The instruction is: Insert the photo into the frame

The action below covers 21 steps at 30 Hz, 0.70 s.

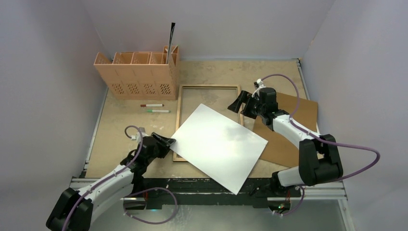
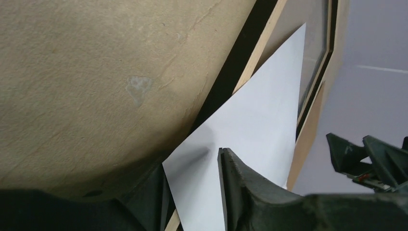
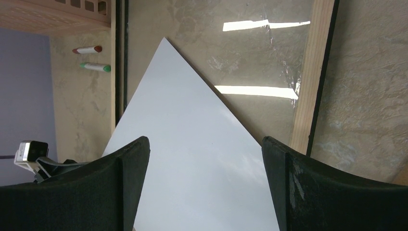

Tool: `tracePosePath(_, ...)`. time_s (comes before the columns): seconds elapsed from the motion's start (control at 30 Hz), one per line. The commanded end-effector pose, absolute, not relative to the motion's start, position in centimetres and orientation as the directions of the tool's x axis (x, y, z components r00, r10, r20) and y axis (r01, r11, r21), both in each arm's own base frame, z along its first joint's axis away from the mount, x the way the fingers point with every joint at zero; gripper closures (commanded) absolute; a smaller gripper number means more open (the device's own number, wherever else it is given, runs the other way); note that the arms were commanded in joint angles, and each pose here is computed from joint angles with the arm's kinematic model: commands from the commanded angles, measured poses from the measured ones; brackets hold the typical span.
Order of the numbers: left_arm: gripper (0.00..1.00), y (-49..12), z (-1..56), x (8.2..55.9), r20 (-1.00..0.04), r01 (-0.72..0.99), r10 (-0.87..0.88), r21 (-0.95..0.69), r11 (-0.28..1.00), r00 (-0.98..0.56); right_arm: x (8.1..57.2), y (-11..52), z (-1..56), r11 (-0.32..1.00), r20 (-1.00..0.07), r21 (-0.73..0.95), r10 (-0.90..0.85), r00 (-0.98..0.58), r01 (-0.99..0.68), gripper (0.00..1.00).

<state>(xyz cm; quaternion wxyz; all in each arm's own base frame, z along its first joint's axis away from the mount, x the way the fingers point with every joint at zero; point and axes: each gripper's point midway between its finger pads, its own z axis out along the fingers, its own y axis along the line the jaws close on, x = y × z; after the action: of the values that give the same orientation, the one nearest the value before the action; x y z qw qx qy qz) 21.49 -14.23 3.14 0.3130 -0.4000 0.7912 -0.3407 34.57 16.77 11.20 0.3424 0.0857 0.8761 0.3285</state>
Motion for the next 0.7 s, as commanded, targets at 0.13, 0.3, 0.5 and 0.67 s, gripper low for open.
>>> tracePosePath(0.13,0.86,-11.8,3.2,22.9,-0.302,-0.412,-0.885,-0.800,0.437,-0.353,35.0,17.2,12.3,0.767,-0.557,0.635,0.368,-0.744,-0.096,0.12)
tracePosePath(0.3,1.00,-12.1,5.9,24.1,-0.385,-0.319,-0.853,-0.807,0.496,-0.352,35.1,17.1,12.6,0.768,-0.562,0.633,0.368,-0.741,-0.098,0.12)
tracePosePath(0.5,1.00,-13.5,13.3,26.5,-0.568,-0.074,-0.746,-0.776,0.626,-0.347,35.6,17.2,13.3,0.771,-0.589,0.624,0.358,-0.725,-0.126,0.12)
tracePosePath(0.67,1.00,-16.1,20.1,27.7,-0.760,0.190,-0.540,-0.627,0.756,-0.362,36.2,18.6,15.8,0.716,-0.653,0.648,0.346,-0.674,-0.260,0.05)
